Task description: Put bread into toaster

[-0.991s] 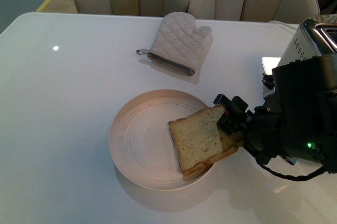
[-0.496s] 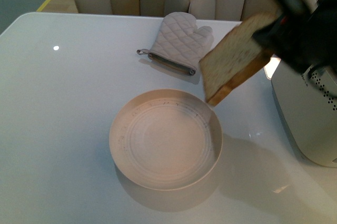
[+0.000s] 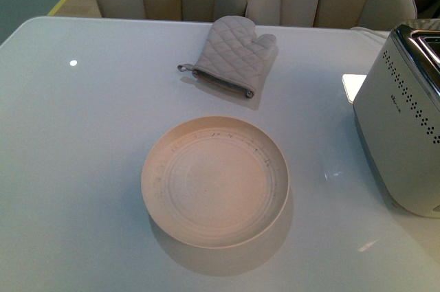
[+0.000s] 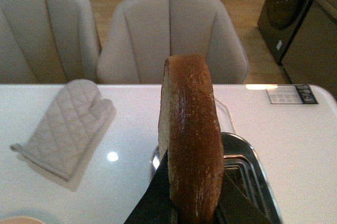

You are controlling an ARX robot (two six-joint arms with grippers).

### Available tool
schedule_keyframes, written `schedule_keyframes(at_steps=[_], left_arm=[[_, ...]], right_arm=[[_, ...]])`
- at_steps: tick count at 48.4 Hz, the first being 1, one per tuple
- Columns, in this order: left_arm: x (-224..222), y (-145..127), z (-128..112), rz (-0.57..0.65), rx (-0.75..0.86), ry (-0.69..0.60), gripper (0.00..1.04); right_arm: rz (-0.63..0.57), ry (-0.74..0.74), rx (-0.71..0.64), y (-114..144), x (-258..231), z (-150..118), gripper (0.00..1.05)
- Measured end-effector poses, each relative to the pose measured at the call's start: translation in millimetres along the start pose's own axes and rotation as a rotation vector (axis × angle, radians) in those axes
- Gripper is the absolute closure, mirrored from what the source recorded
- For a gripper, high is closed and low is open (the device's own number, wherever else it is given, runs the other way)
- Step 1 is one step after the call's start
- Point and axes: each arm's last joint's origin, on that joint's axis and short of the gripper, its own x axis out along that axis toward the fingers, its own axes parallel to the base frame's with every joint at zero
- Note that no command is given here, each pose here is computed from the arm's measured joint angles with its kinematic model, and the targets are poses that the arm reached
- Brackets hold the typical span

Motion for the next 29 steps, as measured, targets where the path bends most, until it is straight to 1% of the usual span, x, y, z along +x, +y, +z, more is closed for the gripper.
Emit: schedule_keyframes(at_steps=[10,21,29], left_arm=[[0.0,0.0,0.0,0.000,0.000,0.000,0.07],[0.0,0.0,0.0,0.000,0.000,0.000,0.07],[0.0,0.0,0.0,0.000,0.000,0.000,0.07]], right_arm=[[-0.051,0.064,-0.087,-12.4,12.6,-13.9,1.01],[-0.061,0.120,-0.090,-12.5,26.0,-33.3,1.01],[-0.064,0.144,-0.082,-11.6,31.6,-41.5,1.01]])
